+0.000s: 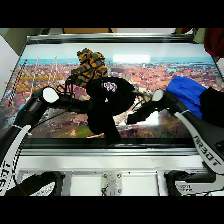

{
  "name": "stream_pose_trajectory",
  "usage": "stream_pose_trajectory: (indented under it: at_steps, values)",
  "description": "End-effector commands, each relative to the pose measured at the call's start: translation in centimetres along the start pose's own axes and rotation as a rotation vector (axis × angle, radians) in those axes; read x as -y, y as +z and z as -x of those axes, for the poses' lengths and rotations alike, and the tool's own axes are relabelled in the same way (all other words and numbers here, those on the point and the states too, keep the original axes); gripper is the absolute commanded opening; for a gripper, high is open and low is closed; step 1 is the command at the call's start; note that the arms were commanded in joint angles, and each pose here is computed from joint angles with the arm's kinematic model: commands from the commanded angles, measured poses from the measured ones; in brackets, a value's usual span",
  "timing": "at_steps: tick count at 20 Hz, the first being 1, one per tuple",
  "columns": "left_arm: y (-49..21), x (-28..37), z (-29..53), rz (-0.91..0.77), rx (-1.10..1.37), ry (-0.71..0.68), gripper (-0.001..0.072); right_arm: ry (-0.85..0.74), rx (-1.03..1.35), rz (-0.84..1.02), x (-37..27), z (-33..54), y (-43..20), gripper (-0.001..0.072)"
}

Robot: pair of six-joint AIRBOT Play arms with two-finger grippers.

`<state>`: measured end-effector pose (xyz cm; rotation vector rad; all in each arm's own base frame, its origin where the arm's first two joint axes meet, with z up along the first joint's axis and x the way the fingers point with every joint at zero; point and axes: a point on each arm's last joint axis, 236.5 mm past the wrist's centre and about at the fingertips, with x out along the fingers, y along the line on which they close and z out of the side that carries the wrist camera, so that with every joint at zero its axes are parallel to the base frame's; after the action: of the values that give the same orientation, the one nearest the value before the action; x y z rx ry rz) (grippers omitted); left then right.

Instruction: Fold the clothes and pants, and hang the long-sleeved shirts on hangers.

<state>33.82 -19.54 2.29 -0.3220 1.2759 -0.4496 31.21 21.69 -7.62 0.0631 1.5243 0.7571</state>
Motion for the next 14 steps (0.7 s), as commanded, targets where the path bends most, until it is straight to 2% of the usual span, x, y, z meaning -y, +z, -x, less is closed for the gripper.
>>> stream_pose_trajectory:
  at_steps: [1,4,10,14]
  values:
    - [0.5,-0.7,0.7,0.011,0.022,0.007,0.002,0.002,-0.084,0.073,-2.4,-3.8,-1.1,0.0469]
    - [0.3,-0.7,0.7,0.0,0.016,0.009,0.0021,-0.026,-0.023,0.039,-1.7,-2.9,0.7,0.0469]
    - [0.2,-0.7,0.7,-0.015,0.011,0.008,0.0021,-0.07,0.295,-0.384,7.3,4.5,7.5,0.0472]
    - [0.2,-0.6,0.7,-0.015,0.01,0.007,0.002,-0.013,0.591,-0.528,11.3,8.1,12.9,0.0471]
